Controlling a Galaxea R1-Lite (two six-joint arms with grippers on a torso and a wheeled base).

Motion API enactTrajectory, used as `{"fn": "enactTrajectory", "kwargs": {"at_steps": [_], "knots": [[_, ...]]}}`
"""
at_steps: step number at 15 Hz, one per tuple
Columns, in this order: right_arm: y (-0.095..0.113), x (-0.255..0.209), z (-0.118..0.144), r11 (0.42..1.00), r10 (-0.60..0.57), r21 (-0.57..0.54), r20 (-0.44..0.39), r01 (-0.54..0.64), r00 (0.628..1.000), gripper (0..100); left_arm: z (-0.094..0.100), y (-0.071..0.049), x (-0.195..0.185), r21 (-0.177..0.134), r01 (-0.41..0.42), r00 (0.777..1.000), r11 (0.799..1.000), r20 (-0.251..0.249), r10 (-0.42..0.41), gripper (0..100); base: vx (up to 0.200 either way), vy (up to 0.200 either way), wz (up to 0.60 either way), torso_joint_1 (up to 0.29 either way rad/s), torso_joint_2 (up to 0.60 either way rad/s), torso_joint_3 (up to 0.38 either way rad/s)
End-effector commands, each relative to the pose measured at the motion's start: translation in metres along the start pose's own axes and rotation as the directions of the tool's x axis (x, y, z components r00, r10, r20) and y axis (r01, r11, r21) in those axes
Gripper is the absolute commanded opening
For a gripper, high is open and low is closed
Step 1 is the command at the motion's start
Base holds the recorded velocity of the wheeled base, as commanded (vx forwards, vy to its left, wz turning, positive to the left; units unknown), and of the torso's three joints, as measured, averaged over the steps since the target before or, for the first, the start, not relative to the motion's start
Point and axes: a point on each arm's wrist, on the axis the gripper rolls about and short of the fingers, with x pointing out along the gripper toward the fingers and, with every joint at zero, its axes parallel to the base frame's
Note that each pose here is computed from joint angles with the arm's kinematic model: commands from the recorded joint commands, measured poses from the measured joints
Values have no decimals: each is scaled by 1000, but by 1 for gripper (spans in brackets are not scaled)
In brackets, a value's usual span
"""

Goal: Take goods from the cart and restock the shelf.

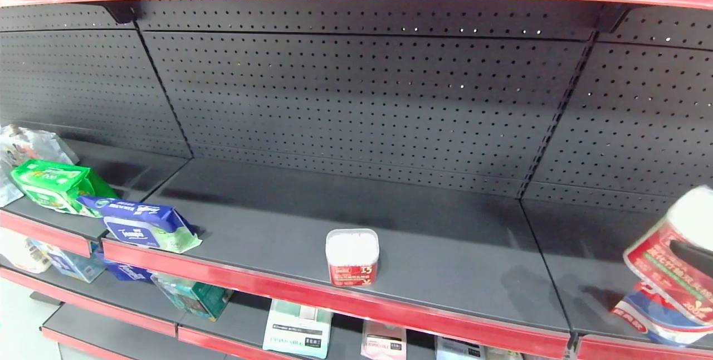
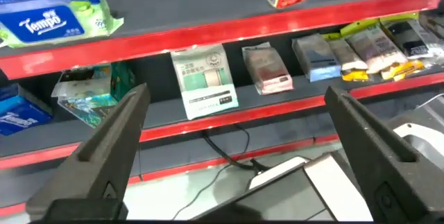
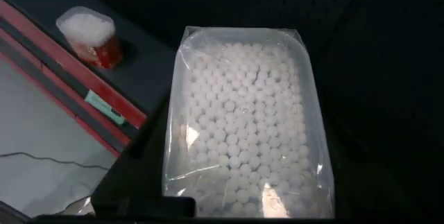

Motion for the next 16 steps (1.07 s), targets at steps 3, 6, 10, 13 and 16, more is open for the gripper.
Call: {"fn": "enactTrajectory", "kwargs": {"at_steps": [3,6,10,13,16], "knots": [[0,44,19,988,153,6,-68,-153,986,0,-27,-1,-3,1,-28,997,1000,79,28,100,0,0,0,0,0,0],[3,78,18,979,203,-2,-78,-204,976,0,-37,1,1,-54,-100,982,994,153,107,100,0,0,0,0,0,0],[5,119,8,965,260,30,-138,-259,956,0,-51,3,7,-69,-177,971,982,152,186,100,0,0,0,0,0,0],[4,148,3,965,264,31,-141,-262,954,0,-54,4,12,-72,-194,967,978,152,203,100,0,0,0,0,0,0],[4,166,-2,963,271,37,-153,-268,950,0,-54,4,12,-74,-196,966,978,158,206,100,0,0,0,0,0,0]]}}
